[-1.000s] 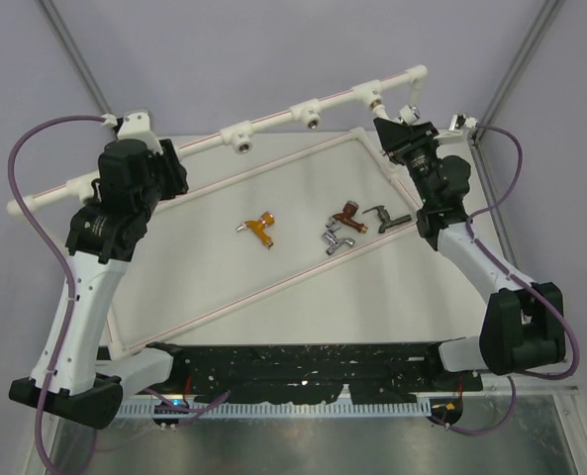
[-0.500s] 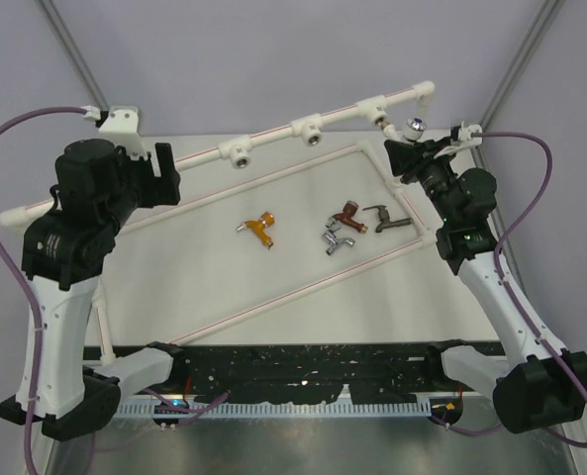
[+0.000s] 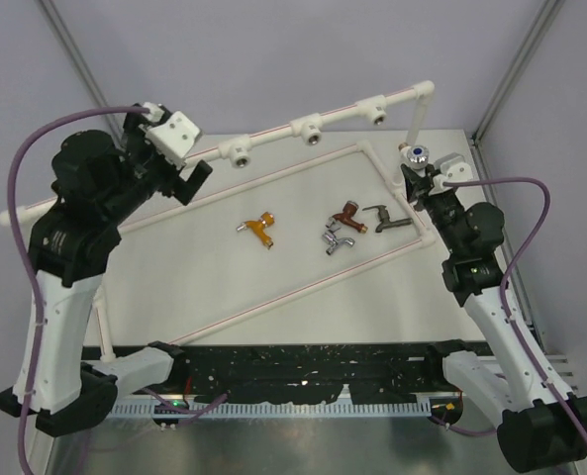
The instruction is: Install the water faucets
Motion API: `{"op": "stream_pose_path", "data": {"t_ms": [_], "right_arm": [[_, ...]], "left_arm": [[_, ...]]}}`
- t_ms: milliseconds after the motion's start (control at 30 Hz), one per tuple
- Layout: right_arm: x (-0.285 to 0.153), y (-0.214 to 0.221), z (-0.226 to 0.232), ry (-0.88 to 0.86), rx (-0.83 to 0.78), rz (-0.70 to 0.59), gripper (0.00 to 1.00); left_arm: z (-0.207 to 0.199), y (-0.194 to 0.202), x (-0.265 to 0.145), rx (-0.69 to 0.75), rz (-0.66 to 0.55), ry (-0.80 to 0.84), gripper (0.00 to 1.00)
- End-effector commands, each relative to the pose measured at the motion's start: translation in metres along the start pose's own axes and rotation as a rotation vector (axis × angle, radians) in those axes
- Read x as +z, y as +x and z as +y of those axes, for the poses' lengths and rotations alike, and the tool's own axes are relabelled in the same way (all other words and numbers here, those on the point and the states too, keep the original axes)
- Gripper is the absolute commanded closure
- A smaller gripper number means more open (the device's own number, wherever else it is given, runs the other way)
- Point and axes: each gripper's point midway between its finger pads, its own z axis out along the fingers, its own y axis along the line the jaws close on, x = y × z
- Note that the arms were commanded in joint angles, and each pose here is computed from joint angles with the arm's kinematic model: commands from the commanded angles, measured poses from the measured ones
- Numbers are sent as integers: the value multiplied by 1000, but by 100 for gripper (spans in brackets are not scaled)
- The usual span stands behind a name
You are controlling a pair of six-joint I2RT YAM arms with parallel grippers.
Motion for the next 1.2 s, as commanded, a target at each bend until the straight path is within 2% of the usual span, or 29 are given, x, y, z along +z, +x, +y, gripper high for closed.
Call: {"op": "stream_pose_path", "data": {"t_ms": [0, 133, 233, 333, 467, 567, 667, 833, 900, 1067, 1133, 1167], "right_arm": [[-7, -39, -9, 18, -258, -151, 91], [-7, -44, -10, 18, -399, -205, 91], [-3, -47, -12, 19, -563, -240, 92], [3, -56, -10, 28, -712, -322, 93], [10, -68, -10, 48, -831, -396, 95], [20, -61, -7, 40, -908, -421, 95], [21, -72, -2, 75, -1027, -517, 95], [39, -70, 10, 22, -1163, -561, 95], [45, -67, 16, -11, -1240, -573, 95], [45, -67, 21, -34, -1379, -575, 95], [47, -63, 20, -67, -1419, -524, 95], [51, -50, 19, -105, -1438, -459, 95]], "left_arm": [[-8, 4, 56, 267, -10, 96, 7], [-9, 16, 85, 367, 32, 87, 20], [-8, 32, 102, 399, 81, 66, 27], [-5, 48, 109, 416, 136, 32, 31], [-1, 64, 113, 450, 184, 1, 39], [-4, 73, 115, 455, 203, 0, 45], [-8, 79, 117, 441, 207, 4, 61], [-15, 85, 119, 417, 203, 14, 92], [-19, 84, 119, 424, 199, 18, 100], [-18, 83, 118, 416, 210, -2, 100], [-16, 83, 118, 410, 216, -13, 100], [-14, 83, 119, 405, 219, -20, 100]]}}
